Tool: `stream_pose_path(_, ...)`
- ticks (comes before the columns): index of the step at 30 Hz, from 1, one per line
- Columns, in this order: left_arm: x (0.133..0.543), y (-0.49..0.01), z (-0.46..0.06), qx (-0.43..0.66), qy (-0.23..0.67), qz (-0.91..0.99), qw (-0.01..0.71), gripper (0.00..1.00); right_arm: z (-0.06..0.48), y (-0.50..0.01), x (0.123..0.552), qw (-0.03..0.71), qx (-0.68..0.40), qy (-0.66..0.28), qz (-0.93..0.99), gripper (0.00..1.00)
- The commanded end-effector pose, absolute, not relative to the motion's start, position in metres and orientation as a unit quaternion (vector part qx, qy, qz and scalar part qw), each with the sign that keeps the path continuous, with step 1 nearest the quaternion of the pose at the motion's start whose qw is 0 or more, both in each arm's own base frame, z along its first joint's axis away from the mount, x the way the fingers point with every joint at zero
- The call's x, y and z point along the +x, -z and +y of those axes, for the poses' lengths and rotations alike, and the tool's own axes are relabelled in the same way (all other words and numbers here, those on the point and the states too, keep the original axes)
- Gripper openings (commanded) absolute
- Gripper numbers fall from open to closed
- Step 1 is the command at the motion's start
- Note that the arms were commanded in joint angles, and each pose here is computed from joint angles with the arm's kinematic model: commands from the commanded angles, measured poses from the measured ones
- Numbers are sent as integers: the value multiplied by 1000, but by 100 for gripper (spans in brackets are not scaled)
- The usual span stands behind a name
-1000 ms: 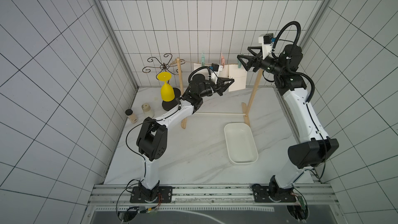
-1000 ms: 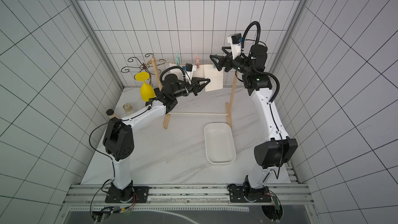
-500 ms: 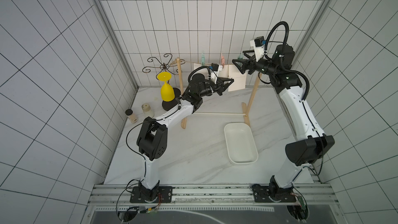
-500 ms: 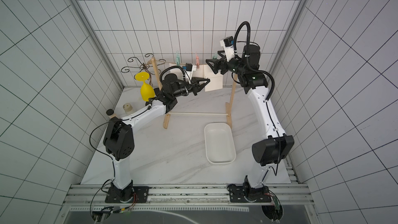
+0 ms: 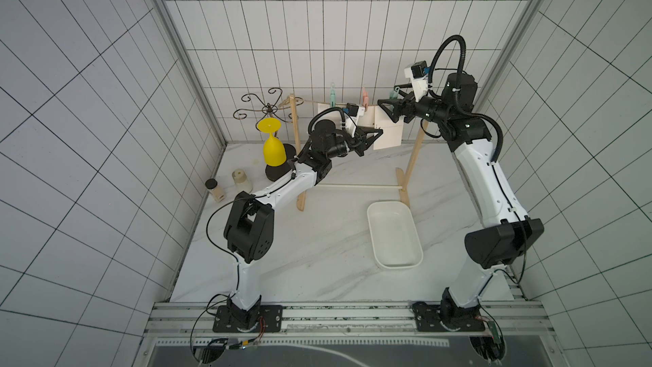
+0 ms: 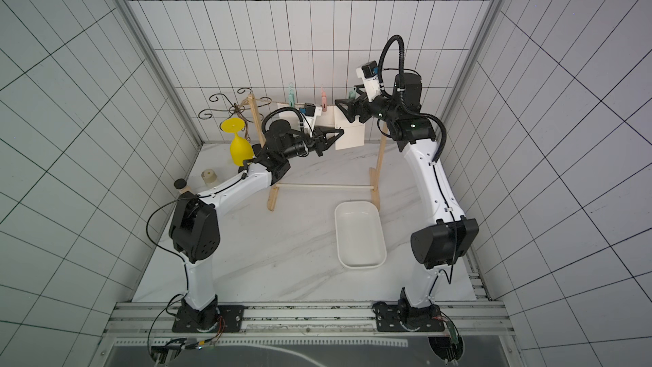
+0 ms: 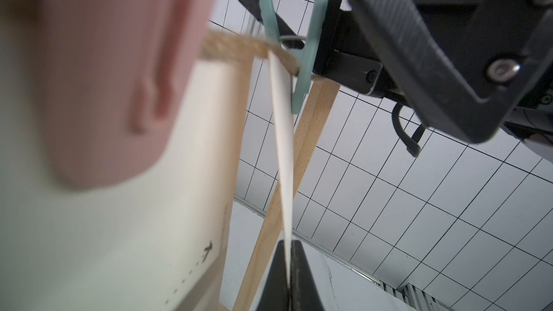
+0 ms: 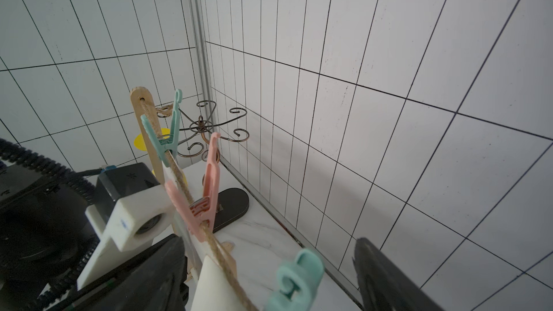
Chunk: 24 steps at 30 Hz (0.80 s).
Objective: Remove the postcards from the strings
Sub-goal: Remove the clamp from the clothesline.
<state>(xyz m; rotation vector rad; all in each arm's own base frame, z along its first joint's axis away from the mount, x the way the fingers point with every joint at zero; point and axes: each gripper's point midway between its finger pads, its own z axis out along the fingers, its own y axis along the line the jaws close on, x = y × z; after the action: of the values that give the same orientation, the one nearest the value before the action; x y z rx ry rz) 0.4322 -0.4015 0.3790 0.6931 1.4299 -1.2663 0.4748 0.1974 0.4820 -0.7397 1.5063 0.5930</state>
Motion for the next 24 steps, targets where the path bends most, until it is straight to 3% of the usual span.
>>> stream_pose_path(1, 435, -386, -400, 295, 528, 591, 534, 0, 202, -495, 468, 635, -343, -257, 643, 89)
stream_pose_path(24, 433, -383, -398, 310, 542, 590, 512, 0, 196, -499, 449, 613, -384, -313, 615, 74)
